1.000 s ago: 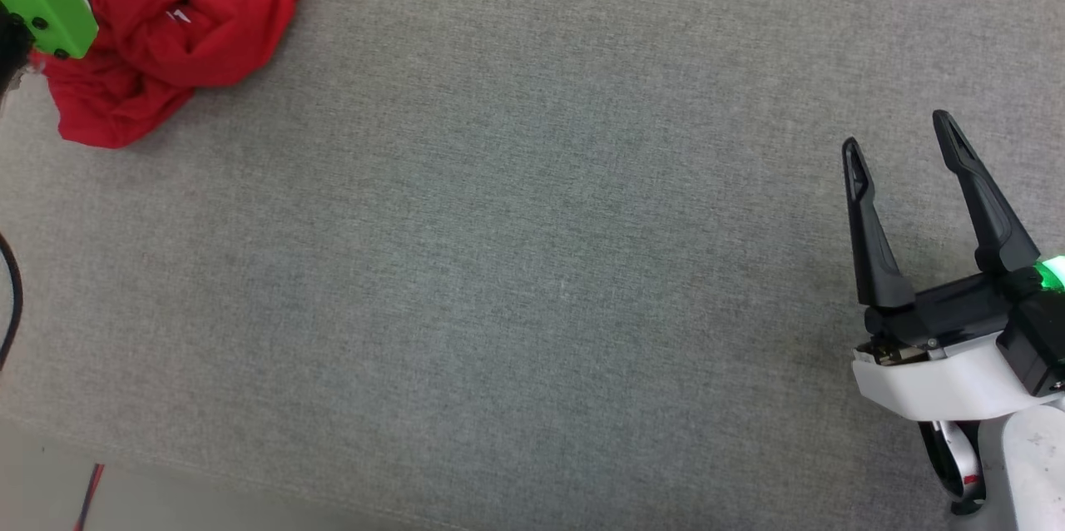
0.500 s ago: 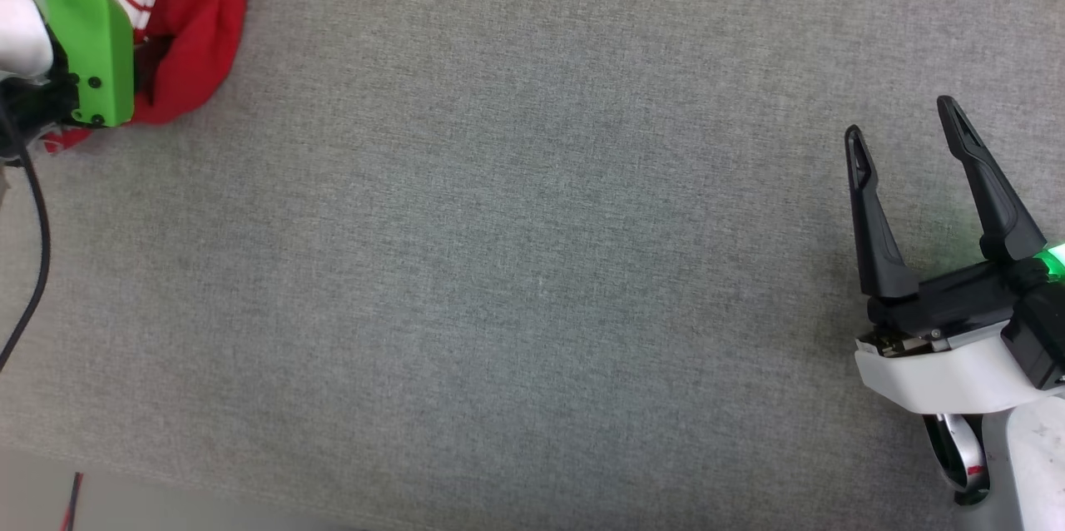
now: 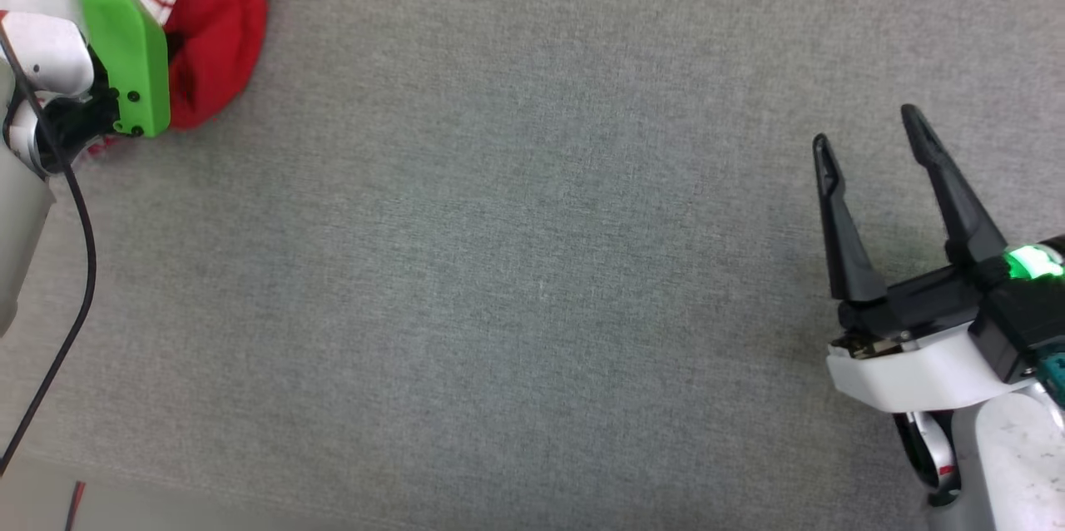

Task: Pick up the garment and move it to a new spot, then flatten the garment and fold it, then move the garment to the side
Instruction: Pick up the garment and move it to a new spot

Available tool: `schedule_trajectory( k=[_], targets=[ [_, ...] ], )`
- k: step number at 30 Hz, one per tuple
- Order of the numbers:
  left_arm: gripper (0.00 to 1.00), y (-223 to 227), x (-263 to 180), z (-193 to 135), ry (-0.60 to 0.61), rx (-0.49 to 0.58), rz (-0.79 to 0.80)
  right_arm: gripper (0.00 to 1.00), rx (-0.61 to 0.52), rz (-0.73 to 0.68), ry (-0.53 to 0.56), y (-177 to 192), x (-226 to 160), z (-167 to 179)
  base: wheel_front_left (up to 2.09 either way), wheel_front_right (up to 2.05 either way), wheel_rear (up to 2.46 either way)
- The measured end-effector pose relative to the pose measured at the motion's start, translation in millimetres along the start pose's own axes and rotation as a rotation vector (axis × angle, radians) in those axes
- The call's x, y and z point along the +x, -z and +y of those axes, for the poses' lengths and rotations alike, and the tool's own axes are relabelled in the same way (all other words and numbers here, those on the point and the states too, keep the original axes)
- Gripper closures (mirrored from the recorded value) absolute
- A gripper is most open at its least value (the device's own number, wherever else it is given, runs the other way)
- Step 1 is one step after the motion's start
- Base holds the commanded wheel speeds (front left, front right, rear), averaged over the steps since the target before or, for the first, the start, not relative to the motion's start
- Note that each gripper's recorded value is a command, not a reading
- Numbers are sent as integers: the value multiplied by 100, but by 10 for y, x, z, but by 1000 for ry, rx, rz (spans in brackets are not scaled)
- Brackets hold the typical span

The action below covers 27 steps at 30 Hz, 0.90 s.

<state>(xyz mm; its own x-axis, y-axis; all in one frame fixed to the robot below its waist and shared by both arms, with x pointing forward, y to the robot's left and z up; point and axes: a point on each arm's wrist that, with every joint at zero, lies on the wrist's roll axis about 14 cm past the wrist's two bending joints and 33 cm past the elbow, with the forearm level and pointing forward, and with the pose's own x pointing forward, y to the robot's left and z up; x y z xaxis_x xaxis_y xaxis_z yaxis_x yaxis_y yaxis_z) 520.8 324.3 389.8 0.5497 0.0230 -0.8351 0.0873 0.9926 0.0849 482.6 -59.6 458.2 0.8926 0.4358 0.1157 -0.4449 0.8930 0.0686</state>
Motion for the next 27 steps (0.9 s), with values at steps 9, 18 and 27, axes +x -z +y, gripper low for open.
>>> schedule_trajectory(
  k=[9,18,27],
  targets=[
    [100,-778,-753,-174,25,166,-326,0,24,-54,-15,-368,-104,239,0,0,0],
    [100,-1363,-1488,-934,150,402,-598,0,5,-132,9,-782,-241,289,0,0,0],
    [100,-1508,-1654,-2415,454,606,-745,0,-25,-153,120,-959,-492,5,0,0,0]
  ],
)
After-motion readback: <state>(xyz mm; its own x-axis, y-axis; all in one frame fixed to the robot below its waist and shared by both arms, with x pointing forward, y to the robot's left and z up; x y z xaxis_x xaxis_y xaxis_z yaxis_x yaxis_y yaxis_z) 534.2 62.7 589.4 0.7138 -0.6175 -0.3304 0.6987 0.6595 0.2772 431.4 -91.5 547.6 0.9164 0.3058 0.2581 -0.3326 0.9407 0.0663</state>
